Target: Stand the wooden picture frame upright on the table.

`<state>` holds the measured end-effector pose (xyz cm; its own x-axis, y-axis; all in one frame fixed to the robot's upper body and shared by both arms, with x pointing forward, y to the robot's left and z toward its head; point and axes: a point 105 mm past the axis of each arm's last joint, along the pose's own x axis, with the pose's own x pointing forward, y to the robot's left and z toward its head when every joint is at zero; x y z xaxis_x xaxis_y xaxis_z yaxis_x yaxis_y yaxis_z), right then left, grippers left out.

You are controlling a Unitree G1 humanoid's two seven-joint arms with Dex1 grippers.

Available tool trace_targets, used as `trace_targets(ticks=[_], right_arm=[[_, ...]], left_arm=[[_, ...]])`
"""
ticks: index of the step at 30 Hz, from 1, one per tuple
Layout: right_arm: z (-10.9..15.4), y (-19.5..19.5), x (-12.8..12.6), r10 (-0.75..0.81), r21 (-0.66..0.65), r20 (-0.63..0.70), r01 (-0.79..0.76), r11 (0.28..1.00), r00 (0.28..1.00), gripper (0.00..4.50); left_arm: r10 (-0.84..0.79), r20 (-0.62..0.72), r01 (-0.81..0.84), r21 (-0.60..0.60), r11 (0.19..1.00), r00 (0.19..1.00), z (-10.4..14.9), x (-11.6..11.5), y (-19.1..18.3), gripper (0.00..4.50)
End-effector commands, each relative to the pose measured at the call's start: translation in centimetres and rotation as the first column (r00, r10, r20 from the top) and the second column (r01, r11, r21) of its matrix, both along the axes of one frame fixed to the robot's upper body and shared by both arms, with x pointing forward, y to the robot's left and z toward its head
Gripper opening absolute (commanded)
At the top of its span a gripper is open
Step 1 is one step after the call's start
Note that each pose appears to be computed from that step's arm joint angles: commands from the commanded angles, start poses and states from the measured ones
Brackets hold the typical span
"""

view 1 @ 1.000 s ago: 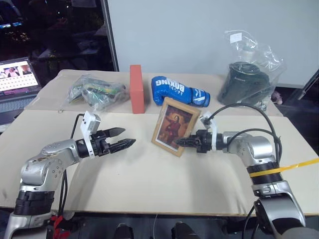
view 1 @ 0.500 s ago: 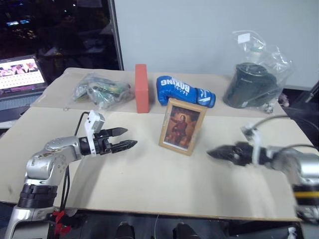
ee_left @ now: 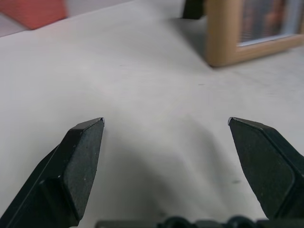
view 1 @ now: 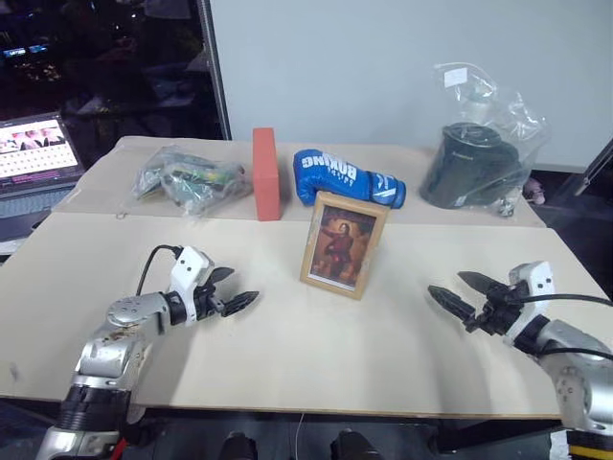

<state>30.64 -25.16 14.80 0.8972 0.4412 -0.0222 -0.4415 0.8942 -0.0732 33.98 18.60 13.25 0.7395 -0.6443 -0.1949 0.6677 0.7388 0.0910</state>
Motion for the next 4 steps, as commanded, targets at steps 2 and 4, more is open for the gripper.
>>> trace_targets(ticks=[2, 4], right_arm=[[1.29, -0.68, -0.23, -0.061, -0.011, 0.065, 0.062, 0.998, 0.996, 4.49], [1.26, -0.51, -0.17, -0.05, -0.016, 0.059, 0.051, 0.999, 0.997, 4.49]], left_arm=[[0.055, 0.049, -0.053, -0.031, 0.998, 0.997, 0.83, 0.28, 0.16, 4.5], [0.054, 0.013, -0.052, -0.078, 0.996, 0.998, 0.64, 0.21, 0.02, 4.5]])
